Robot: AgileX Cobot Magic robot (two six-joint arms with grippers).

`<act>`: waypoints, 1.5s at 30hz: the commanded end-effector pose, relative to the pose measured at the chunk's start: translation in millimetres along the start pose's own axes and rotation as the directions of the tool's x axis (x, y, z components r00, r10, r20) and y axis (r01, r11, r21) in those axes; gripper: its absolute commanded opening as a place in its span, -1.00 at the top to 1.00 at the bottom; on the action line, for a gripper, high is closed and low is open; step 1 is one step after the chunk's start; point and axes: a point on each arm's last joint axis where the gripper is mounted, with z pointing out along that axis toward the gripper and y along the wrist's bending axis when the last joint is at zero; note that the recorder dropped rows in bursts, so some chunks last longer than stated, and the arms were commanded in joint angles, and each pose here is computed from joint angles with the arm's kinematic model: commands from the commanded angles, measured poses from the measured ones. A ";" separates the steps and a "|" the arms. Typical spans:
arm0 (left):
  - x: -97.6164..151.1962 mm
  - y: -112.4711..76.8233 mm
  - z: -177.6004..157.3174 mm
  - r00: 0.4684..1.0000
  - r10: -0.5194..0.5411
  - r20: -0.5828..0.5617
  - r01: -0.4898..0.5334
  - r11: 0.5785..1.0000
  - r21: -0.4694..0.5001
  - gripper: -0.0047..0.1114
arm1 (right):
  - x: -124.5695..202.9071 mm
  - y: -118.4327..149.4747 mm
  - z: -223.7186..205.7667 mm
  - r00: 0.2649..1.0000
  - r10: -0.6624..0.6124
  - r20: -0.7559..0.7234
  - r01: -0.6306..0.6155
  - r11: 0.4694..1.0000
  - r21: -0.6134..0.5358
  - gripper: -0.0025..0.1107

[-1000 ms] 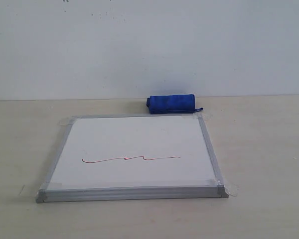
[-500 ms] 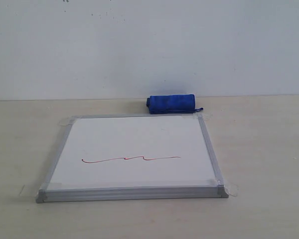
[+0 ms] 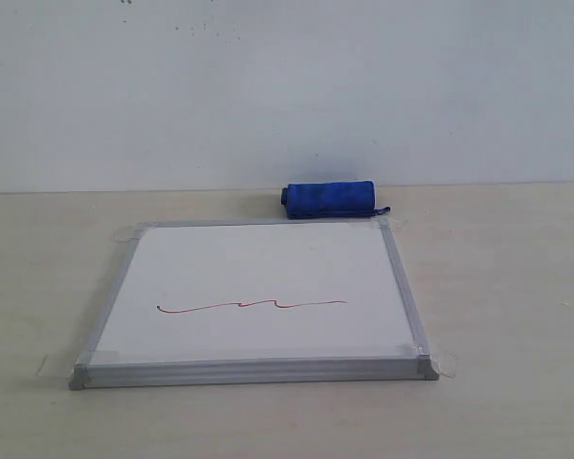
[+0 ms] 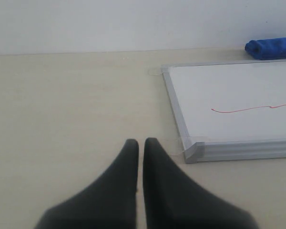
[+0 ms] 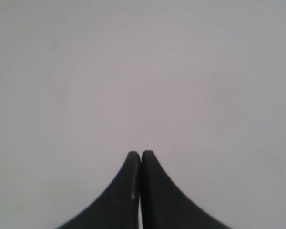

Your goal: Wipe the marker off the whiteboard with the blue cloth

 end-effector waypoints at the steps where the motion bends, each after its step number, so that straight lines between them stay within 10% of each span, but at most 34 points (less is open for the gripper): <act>1: -1.0 -0.5 -0.3 1.000 -0.005 0.009 0.005 1.000 0.008 0.85 | 4.5 -8.3 41.4 0.922 -0.037 -0.386 0.095 0.987 0.133 0.96; 16: -1.0 -0.5 -0.3 1.000 -0.005 0.009 0.005 1.000 0.008 0.85 | 90.2 -32.2 105.7 0.646 0.071 -0.760 0.152 0.964 0.219 0.96; 29: -1.0 -0.5 -0.3 1.000 -0.005 0.009 0.005 1.000 0.008 0.85 | 177.8 -24.0 202.1 0.163 -0.168 -0.972 0.205 0.970 -0.133 0.96; 45: -1.0 -0.5 -0.3 1.000 -0.005 0.009 0.005 1.000 0.008 0.85 | 295.9 -9.4 357.9 0.052 -0.257 -0.965 -0.003 0.966 -0.257 0.96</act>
